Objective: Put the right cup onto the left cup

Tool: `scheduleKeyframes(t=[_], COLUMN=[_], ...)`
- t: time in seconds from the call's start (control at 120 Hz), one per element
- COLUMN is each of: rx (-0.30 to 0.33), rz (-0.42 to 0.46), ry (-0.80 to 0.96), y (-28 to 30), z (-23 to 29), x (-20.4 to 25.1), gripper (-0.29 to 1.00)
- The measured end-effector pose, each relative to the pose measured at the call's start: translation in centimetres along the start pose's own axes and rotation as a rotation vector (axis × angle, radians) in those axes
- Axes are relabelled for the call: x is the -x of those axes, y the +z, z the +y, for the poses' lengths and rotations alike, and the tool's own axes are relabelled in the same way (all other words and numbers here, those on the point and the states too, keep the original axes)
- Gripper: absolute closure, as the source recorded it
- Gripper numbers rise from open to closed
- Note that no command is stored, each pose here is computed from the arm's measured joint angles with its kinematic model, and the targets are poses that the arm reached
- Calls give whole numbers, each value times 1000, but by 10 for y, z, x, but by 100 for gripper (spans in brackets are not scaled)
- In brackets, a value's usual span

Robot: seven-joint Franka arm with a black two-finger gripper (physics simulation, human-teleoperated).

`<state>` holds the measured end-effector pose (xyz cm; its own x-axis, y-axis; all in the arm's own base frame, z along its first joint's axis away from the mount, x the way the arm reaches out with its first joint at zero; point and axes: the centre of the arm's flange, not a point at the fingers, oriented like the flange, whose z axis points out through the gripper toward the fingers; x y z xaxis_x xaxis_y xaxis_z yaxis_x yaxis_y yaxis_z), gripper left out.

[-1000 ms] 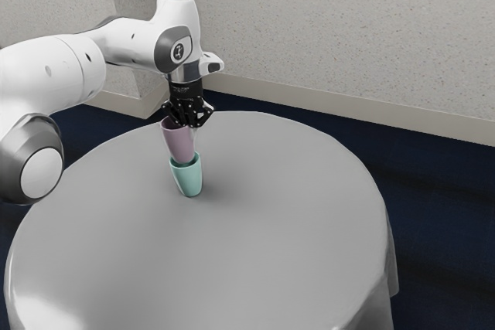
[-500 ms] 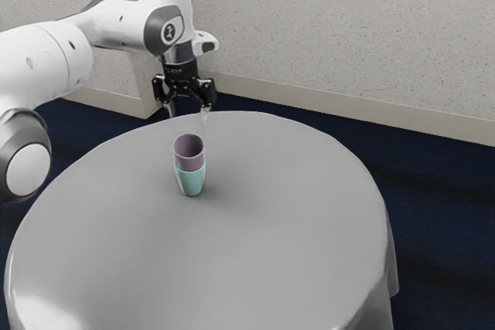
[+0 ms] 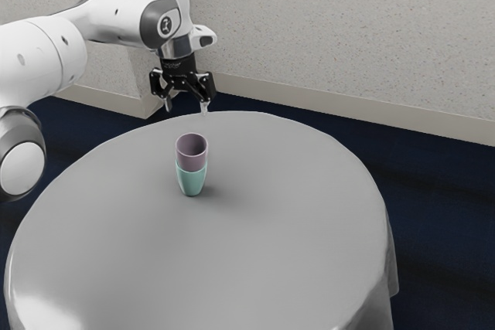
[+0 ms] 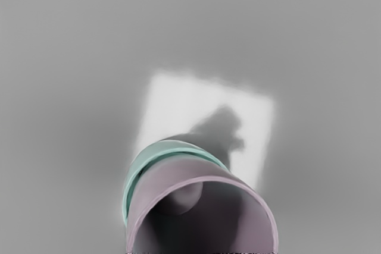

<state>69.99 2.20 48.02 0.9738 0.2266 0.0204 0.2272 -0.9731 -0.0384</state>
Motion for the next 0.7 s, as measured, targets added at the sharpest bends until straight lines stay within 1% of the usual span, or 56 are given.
scheduleKeyframes(t=[0.25,0.367,0.475,0.567,0.658,0.7], rx=[0,4,18,39,56,54], rz=[1,14,32,31,19,28], ry=[1,1,9,15,44,64], y=[-2,-13,-50,-91,-118,-133], z=[-1,-3,-2,-7,-11,-11], x=[1,4,19,48,75,85], gripper=[2,2,2,1,1,1])
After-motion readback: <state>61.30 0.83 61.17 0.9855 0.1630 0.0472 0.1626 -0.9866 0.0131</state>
